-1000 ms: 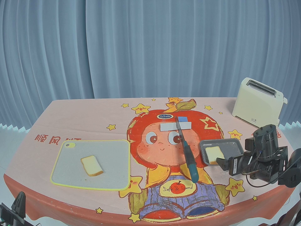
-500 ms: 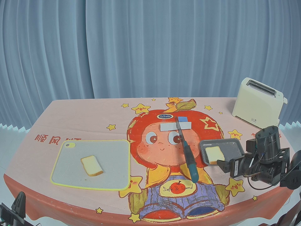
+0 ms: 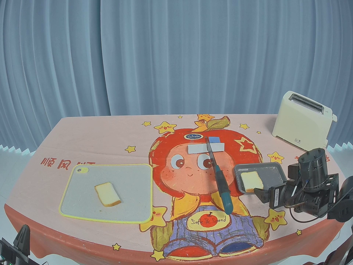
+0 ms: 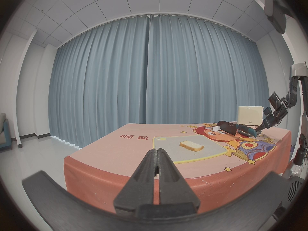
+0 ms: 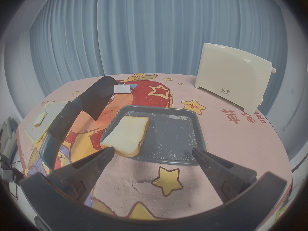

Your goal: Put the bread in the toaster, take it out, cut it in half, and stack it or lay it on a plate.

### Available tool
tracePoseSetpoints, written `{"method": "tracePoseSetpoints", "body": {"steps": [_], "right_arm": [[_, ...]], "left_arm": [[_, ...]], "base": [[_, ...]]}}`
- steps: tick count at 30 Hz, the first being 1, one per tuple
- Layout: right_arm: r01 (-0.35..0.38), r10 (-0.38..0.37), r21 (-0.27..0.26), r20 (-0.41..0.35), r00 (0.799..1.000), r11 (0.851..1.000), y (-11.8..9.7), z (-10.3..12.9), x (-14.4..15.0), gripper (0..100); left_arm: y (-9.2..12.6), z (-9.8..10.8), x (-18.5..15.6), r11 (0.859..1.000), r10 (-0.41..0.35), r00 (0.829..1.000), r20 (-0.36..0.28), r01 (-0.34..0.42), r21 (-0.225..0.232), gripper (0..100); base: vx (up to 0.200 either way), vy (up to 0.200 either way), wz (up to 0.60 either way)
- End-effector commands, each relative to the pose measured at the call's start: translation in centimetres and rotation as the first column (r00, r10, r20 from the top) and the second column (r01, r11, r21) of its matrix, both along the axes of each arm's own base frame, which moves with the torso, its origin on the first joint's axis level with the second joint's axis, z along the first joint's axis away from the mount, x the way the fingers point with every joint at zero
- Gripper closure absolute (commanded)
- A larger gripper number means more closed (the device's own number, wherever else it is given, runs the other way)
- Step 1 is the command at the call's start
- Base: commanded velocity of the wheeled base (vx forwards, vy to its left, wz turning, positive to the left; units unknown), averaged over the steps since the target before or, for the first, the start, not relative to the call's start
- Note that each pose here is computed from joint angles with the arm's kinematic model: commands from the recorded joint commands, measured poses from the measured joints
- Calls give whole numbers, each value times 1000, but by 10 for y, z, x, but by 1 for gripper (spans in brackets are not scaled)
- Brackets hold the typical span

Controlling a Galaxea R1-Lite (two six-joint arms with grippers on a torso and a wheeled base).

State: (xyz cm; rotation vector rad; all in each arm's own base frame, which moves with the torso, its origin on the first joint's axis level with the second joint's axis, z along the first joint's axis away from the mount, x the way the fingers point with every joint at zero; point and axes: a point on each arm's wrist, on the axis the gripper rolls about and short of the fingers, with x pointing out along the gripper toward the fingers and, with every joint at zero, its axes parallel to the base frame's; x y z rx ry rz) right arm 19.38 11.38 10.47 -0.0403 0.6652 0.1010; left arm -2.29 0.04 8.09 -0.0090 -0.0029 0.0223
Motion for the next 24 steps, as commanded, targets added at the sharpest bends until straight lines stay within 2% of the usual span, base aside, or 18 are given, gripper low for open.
{"method": "tracePoseSetpoints", "body": {"steps": [1,13,24], "right_arm": [[5,-5,2,1,1000,1000,-1,0,1,0],[14,-14,-12,-28,1000,1000,1,-8,6,0],[0,0,12,12,1000,1000,2,3,2,0]], "left_arm": [[0,-5,0,1000,1,1000,-4,-1,0,100],[0,-5,0,1000,1,1000,-6,-1,0,100],[0,-5,0,1000,1,1000,-6,-1,0,100]], "base": [[0,0,0],[0,0,0],[0,0,0]]}}
